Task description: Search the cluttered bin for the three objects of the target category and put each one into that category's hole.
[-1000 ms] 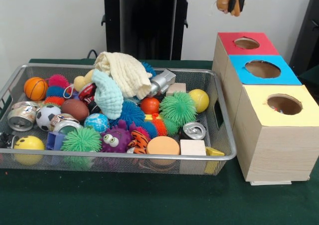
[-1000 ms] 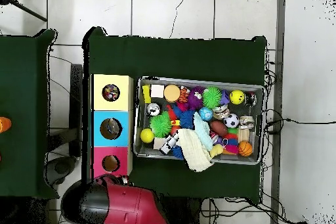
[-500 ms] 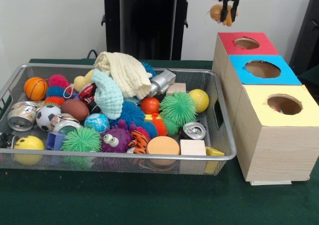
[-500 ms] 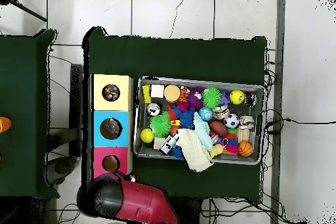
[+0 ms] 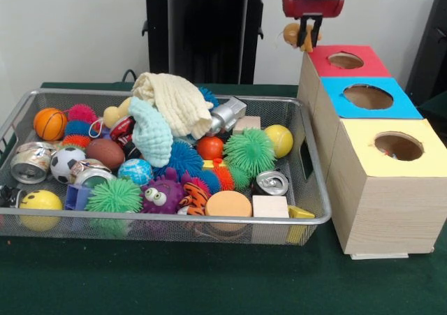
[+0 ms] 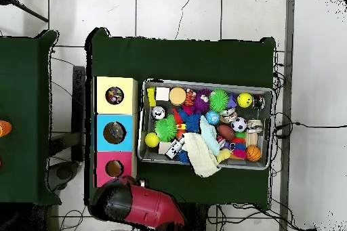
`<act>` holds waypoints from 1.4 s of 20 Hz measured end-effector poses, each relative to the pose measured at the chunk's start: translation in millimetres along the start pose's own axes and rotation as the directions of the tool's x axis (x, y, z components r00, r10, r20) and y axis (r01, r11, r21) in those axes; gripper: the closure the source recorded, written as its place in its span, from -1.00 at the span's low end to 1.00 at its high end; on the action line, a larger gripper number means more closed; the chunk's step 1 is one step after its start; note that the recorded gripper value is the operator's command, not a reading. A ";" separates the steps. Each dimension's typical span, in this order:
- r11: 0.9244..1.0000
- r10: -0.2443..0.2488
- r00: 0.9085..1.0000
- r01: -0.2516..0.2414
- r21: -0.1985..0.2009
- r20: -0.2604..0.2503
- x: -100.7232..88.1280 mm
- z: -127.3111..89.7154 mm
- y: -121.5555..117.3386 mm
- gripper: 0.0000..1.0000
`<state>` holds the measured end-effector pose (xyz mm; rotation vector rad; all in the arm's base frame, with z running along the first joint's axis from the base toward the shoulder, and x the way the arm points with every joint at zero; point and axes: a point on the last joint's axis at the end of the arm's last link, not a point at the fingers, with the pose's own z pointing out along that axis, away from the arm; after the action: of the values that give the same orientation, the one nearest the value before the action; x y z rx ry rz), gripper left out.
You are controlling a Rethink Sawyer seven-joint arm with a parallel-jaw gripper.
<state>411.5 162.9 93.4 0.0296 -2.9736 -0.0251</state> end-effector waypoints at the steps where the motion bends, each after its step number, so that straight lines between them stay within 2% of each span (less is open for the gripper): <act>1: 1.000 -0.008 1.000 0.008 0.003 0.000 1.4 2.0 3.4 1.00; 5: 0.999 -0.026 1.000 0.026 0.025 0.014 9.5 1.5 22.7 1.00; 7: 0.999 -0.038 0.999 0.037 0.033 0.016 16.7 2.1 39.6 1.00; 8: 0.998 -0.052 0.999 0.052 0.037 0.015 25.0 3.5 58.7 1.00; 11: 0.997 -0.061 0.998 0.061 0.040 0.007 35.6 6.3 77.6 1.00; 15: 0.997 -0.060 0.998 0.061 0.042 -0.012 46.1 8.6 90.7 1.00; 19: 0.998 -0.050 0.998 0.051 0.038 -0.025 47.5 8.5 91.3 1.00; 25: 1.000 0.029 0.999 -0.029 -0.001 -0.033 24.8 7.2 68.4 1.00; 26: 0.998 0.055 0.998 -0.055 -0.006 -0.040 19.9 8.3 58.1 1.00; 28: 0.998 0.062 0.997 -0.062 -0.006 -0.045 19.4 9.7 55.2 1.00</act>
<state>389.8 217.8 88.1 -0.0625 -2.9281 -0.0278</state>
